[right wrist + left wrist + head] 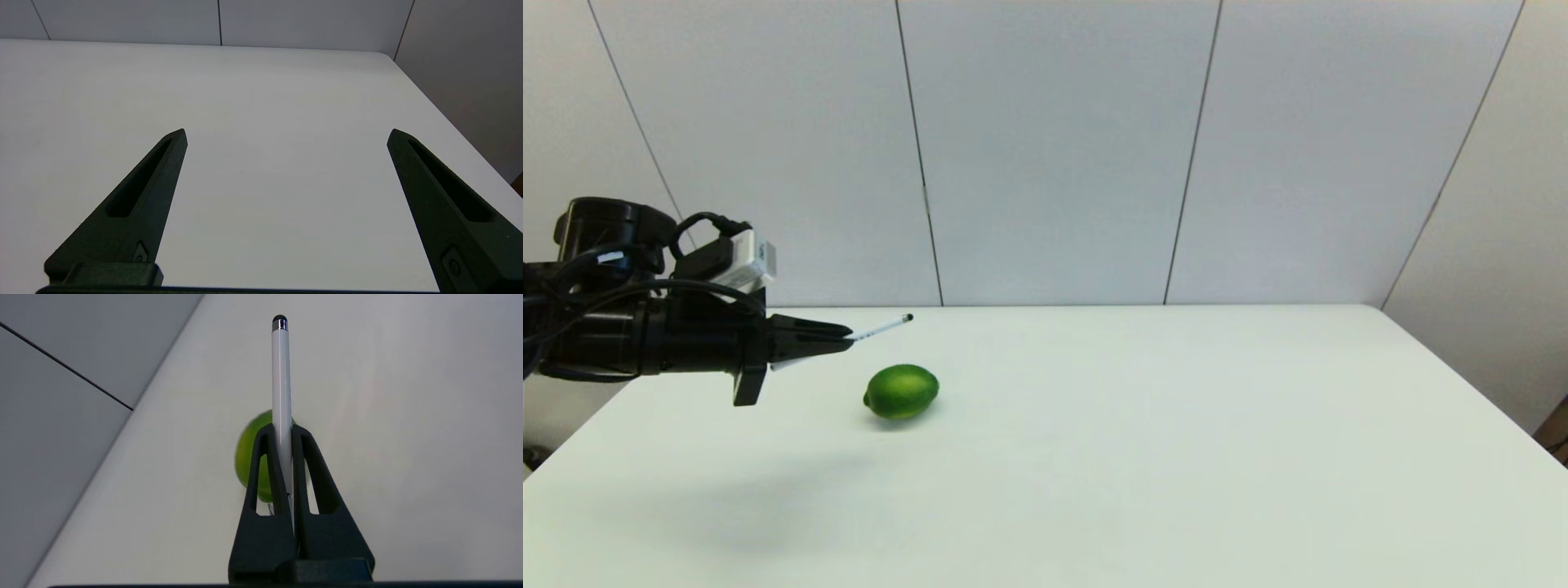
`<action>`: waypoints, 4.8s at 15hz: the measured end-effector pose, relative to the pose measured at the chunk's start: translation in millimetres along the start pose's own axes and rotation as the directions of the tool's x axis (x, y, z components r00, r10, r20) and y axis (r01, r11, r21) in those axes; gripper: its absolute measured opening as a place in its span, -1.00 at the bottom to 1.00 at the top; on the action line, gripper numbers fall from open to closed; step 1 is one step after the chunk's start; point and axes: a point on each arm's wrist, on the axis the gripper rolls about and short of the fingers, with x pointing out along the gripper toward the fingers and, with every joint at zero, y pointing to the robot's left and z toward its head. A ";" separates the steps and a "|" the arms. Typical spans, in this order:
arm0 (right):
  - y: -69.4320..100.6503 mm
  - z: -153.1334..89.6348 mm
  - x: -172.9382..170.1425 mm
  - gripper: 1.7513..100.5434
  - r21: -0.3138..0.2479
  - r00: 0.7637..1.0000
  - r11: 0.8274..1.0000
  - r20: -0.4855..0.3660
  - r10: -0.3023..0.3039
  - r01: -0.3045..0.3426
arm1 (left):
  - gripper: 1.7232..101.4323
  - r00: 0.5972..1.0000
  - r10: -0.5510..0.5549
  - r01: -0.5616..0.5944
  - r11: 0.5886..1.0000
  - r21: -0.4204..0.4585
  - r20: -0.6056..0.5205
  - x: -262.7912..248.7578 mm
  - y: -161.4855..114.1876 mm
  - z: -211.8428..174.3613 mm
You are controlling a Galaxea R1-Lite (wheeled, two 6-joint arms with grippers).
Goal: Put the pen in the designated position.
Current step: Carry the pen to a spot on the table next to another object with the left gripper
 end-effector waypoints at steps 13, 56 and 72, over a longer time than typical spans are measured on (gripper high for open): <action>0.0 0.0 0.0 0.93 0.000 1.000 1.000 0.000 0.000 0.000 | -0.94 0.999 0.029 -0.035 0.988 0.151 0.037 27.1 51.0 14.5; 0.0 0.0 0.0 0.93 0.000 1.000 1.000 0.000 0.000 0.000 | -0.94 0.975 -0.114 0.162 0.952 0.258 -0.193 133.3 88.9 -93.7; 0.0 0.1 0.0 0.93 0.000 1.000 1.000 0.001 0.000 0.000 | -0.08 0.975 -0.122 0.161 0.963 0.216 -0.184 139.6 90.7 -101.0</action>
